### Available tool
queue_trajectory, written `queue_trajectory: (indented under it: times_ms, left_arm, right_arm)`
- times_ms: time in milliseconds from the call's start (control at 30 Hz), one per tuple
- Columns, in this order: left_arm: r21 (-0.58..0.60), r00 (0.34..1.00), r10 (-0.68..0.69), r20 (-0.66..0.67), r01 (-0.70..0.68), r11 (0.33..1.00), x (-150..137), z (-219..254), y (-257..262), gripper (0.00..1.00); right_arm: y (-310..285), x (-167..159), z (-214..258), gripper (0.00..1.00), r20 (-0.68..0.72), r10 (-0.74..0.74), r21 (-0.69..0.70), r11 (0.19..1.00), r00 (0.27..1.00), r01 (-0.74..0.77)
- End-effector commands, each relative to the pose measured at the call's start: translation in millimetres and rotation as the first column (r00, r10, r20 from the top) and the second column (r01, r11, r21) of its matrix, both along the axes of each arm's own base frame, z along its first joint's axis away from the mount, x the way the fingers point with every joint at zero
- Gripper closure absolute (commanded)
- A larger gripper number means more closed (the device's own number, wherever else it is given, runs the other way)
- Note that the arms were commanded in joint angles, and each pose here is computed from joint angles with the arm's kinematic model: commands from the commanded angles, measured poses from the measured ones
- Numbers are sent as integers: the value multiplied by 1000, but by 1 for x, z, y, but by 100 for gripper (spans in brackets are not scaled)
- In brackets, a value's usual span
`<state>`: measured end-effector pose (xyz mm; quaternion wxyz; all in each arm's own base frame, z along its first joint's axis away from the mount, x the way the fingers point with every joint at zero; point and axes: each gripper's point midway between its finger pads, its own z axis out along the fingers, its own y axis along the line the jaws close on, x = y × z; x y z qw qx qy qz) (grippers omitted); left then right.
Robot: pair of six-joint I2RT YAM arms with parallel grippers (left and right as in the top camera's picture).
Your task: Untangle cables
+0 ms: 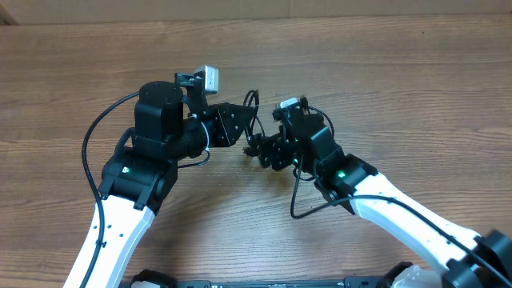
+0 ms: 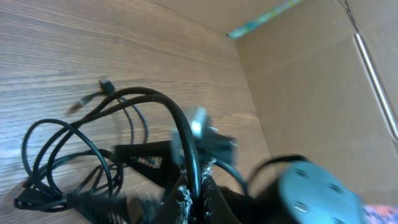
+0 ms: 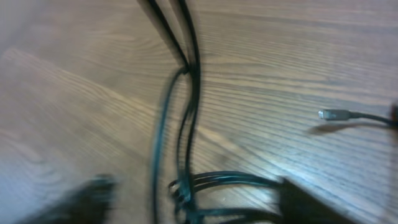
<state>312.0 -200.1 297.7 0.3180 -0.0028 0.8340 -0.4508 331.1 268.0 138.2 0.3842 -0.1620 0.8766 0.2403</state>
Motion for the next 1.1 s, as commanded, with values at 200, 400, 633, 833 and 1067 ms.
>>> queue_trajectory:
  times_ms: [200,400,633,833,1067]
  left_arm:
    - [311,986,152,76,-168,936,8,-27,49,96]
    - [519,951,305,-45,-239,821,4,-78,88,96]
    - [708,875,441,-202,-181,683,-2,-145,117,96]
    - [768,777,608,-161,-288,572,-1,-149,156,96]
    - [562,793,557,-247,-351,749,21,-134,128,96]
  right_arm:
    - [12,-3,89,96,110,98,192,974,989,-117]
    - [-30,-7,176,96,226,54,370,919,973,-137]
    - [-87,2,232,96,375,-4,447,877,927,-177]
    - [-184,44,202,96,255,-326,422,884,910,198]
    - [-172,19,171,93,101,-155,431,897,983,97]
